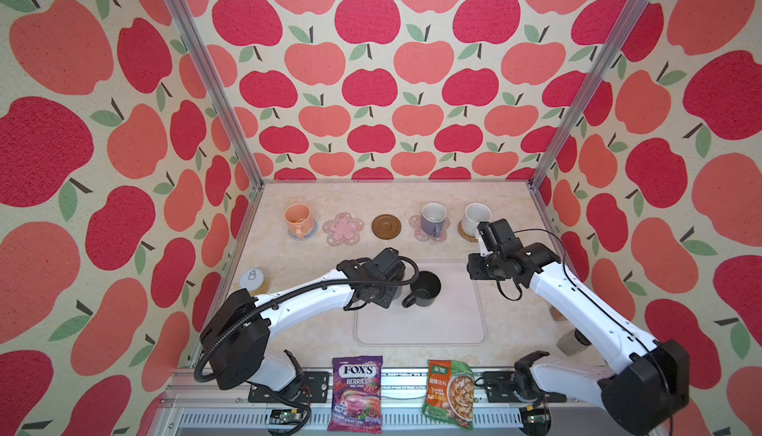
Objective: Place cups on coasters
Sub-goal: Move the cup to the tray.
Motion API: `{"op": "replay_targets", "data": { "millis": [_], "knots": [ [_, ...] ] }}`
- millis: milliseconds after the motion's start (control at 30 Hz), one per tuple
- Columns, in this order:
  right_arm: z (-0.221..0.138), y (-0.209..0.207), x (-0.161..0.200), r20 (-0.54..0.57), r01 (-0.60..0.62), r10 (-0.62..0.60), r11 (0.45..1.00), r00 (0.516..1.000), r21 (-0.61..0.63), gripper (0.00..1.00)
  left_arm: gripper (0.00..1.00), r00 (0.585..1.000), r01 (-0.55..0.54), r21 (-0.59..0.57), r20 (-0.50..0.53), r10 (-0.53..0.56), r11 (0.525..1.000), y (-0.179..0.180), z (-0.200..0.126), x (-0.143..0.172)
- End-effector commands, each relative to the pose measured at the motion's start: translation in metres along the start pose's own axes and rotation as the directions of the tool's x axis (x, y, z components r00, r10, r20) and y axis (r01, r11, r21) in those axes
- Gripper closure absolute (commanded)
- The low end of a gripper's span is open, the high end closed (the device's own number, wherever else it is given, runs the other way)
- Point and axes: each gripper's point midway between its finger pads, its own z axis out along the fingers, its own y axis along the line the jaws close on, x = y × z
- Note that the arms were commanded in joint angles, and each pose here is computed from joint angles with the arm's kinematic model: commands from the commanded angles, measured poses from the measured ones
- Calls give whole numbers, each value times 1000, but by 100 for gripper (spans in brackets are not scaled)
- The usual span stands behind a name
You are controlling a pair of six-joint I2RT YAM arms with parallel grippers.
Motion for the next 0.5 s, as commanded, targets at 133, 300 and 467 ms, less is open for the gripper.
{"op": "replay_targets", "data": {
  "millis": [133, 300, 467],
  "knots": [
    [-9, 0, -2, 3, -5, 5, 1000, 1000, 4, 52, 100, 1000, 6, -57, 29, -4, 998, 9, -5, -8],
    [-13, -2, -1, 18, -10, 10, 1000, 1000, 3, 52, 100, 998, 18, -76, 66, -13, 997, 14, -15, -12],
    [-12, -1, -1, 15, -12, 12, 1000, 1000, 1, 52, 100, 995, 18, -104, 95, -8, 994, 21, -25, -19]
  ]
}}
